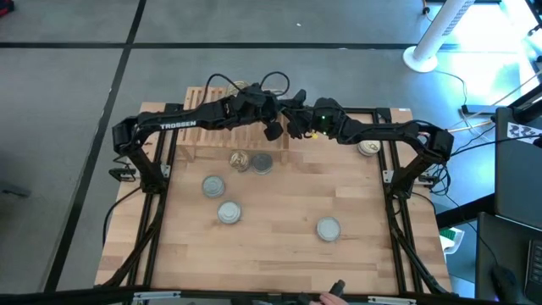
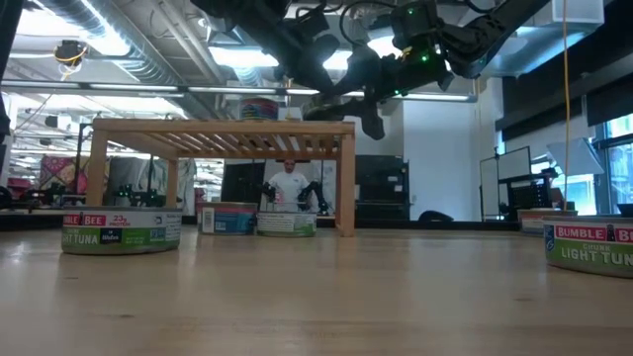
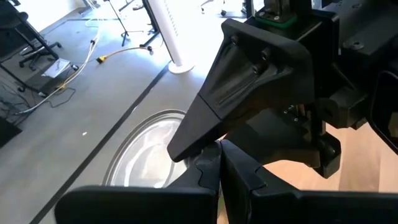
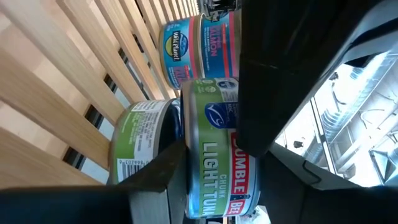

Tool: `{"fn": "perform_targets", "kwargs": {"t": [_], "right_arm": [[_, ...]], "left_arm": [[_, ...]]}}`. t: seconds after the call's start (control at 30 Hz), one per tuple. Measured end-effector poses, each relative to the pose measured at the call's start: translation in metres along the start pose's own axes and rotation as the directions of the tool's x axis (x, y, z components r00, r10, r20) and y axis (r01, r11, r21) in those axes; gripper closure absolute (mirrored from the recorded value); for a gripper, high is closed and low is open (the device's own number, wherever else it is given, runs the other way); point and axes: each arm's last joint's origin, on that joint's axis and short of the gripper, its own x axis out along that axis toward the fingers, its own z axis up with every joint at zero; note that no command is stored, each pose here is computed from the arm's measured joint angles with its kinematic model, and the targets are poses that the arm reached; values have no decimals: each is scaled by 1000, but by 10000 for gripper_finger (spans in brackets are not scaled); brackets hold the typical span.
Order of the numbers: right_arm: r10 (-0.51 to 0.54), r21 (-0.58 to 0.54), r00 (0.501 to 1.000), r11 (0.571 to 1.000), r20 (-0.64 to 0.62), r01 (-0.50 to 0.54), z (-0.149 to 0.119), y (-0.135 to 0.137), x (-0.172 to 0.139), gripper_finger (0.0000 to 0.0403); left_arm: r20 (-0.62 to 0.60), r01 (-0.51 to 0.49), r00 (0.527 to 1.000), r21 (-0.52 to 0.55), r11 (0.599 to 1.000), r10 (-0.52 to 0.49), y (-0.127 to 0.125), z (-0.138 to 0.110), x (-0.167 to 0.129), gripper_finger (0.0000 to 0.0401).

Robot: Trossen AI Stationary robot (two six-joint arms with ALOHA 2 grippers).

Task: Stack canned seafood by type on shelf
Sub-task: Stack the green tuna can on top of the green tuna can on the shelf

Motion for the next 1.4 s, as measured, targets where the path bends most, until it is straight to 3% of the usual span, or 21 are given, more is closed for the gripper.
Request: {"fn": "perform_targets", "kwargs": {"t": [1.0, 1.4], "right_arm": [[19, -4, 1000, 1000, 16, -19, 0, 1, 0, 243], [30, 0, 999, 1000, 44, -30, 2, 2, 0, 162]], "left_arm": [[-16, 11, 1000, 0, 1000, -11, -2, -7, 16, 396], [-33, -6, 999, 7, 1000, 7, 0, -10, 18, 396]]}}
